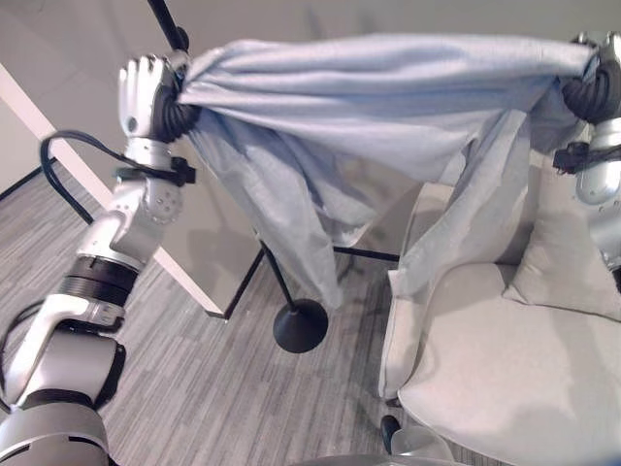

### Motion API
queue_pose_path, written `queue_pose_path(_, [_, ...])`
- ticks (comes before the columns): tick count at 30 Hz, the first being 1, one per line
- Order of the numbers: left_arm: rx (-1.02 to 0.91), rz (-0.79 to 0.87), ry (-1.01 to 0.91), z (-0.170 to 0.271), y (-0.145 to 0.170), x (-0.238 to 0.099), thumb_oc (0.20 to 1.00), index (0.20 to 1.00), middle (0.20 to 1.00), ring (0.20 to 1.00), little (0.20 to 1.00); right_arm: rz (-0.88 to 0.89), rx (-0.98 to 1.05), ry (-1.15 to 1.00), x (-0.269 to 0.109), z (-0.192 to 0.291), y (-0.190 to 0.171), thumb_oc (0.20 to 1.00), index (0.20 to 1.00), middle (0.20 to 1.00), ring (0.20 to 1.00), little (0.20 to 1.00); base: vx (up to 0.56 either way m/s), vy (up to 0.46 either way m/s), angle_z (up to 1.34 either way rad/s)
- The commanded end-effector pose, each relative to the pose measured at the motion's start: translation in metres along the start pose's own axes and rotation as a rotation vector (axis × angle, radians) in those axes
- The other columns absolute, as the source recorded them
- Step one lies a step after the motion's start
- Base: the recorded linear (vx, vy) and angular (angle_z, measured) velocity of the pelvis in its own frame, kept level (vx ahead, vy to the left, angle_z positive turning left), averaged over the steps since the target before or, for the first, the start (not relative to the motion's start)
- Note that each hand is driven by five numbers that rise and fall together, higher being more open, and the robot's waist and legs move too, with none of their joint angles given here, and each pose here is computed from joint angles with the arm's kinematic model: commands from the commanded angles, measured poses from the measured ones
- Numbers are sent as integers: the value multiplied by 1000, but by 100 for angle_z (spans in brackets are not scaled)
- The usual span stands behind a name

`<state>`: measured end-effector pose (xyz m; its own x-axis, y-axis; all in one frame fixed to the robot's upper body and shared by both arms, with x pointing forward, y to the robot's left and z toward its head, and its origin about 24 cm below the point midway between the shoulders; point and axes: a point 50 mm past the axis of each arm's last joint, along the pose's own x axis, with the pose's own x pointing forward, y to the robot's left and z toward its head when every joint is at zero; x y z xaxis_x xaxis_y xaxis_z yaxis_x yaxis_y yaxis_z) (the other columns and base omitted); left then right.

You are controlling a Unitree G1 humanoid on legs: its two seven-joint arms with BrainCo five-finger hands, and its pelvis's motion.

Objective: Hang the clothes on the sofa on the clothes rack.

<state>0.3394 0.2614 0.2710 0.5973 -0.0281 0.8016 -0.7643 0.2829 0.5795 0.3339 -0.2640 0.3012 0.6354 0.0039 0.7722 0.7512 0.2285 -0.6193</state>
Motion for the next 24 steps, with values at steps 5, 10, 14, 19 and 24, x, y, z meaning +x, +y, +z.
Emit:
queue_pose_path(5, [251,284,69,-35,95,49,200,200,200,200,200,-187,-150,-68,44,2,-56,200,200,200,200,200,156,-109,34])
queue_pose_path(10, [298,214,95,-41,92,58,200,200,200,200,200,-177,-121,-95,57,15,-57,200,200,200,200,200,108,-46,17])
queue_pose_path(14, [294,112,153,-51,75,54,200,200,200,200,200,-153,-120,-91,70,20,-56,200,200,200,200,200,171,34,25])
queue_pose_path(19, [273,39,226,-60,66,57,200,200,200,200,200,-109,-103,-84,97,37,-55,200,200,200,200,200,116,83,-50])
queue_pose_path(24, [250,-54,262,-64,49,51,200,200,200,200,200,1,-189,-81,113,47,-49,200,200,200,200,200,144,157,-52])
